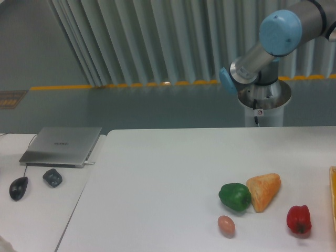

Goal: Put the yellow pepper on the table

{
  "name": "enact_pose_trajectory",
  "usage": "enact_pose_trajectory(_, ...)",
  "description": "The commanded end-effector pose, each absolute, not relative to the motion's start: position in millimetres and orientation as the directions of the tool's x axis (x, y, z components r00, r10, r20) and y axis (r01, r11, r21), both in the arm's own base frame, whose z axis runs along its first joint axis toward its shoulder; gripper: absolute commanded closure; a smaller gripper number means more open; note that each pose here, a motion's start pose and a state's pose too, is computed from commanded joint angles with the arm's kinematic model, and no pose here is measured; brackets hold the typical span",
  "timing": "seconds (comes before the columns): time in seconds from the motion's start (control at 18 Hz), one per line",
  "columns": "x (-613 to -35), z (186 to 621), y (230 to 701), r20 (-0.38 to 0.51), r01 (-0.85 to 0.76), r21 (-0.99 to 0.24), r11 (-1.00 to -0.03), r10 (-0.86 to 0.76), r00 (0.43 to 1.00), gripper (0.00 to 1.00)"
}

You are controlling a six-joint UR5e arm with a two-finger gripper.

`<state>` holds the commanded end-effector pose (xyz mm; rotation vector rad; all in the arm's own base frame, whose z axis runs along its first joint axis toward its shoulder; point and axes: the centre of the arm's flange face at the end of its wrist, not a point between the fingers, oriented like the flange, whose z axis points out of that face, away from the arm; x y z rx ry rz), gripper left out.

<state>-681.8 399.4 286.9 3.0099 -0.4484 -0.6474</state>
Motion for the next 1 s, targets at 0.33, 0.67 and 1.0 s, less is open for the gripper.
enact_pose_trajectory(0.33, -683.3, 275.8, 398.5, -0.384, -0.272, 0.092, -0.958, -0.286, 0.878, 0.00)
enact_pose_trajectory(0.67, -677.8, 268.1, 397.7, -0.370, -0.249, 0.083, -0.965, -0.262, 0.891, 0.00)
enact_pose_trajectory(1.0, -676.8, 264.0, 394.7, -0.361, -0.252, 0.087, -0.964, -0.266, 0.894, 0.00)
